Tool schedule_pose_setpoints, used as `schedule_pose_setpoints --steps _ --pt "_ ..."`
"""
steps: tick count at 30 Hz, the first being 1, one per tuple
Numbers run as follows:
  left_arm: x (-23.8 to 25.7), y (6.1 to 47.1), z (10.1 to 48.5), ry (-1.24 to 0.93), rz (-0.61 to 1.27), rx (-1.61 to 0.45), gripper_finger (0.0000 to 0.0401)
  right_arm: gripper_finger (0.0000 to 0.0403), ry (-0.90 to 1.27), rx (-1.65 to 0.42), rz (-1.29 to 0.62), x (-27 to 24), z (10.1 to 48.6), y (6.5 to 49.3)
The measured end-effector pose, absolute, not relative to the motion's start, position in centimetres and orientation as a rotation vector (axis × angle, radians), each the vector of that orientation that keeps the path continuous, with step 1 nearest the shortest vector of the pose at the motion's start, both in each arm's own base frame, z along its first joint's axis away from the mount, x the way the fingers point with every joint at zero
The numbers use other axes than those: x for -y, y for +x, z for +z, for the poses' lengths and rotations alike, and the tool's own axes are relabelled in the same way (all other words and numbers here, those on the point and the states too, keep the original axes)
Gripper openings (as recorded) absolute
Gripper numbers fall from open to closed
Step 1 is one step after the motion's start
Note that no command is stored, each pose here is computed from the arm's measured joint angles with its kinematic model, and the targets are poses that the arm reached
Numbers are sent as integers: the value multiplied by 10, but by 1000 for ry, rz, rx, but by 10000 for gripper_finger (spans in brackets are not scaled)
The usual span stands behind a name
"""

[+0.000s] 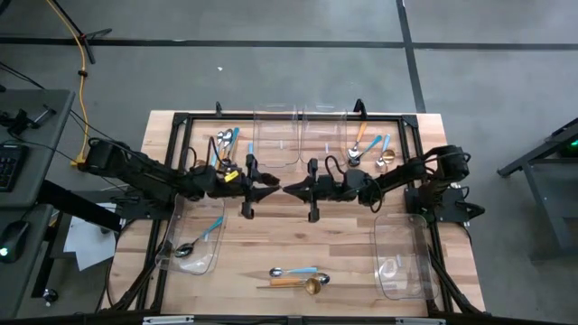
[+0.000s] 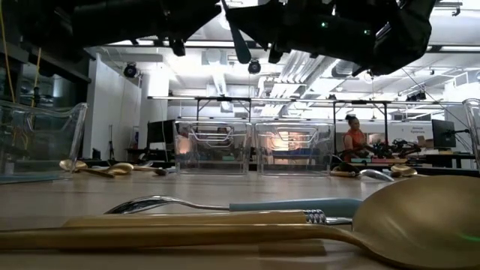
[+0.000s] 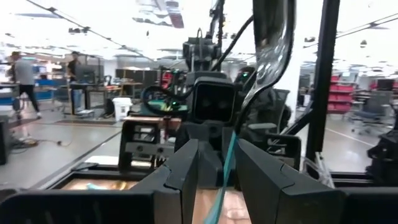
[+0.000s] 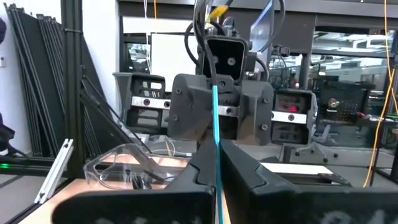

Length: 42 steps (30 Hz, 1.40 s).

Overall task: Sort silverware by color (type)
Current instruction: Put the black spoon into the bottom left transparent bin

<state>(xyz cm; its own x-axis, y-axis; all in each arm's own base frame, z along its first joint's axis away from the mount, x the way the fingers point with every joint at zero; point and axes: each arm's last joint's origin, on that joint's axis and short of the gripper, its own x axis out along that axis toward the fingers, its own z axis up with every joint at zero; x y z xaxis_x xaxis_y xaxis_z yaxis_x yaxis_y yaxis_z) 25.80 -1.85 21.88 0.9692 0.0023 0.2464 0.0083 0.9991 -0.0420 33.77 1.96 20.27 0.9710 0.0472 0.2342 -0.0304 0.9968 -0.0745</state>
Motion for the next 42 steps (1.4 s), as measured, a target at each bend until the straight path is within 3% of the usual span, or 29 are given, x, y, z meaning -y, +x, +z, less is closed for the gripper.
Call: schedule_pose_setpoints --steps 31,35,42 --pt "19 258 219 -42 -21 250 98 0 -19 192 41 -19 198 338" --pt "18 258 219 -43 6 249 79 0 -19 173 42 -19 196 339" --pt "18 258 219 -21 14 249 7 0 -17 172 40 -19 196 339"
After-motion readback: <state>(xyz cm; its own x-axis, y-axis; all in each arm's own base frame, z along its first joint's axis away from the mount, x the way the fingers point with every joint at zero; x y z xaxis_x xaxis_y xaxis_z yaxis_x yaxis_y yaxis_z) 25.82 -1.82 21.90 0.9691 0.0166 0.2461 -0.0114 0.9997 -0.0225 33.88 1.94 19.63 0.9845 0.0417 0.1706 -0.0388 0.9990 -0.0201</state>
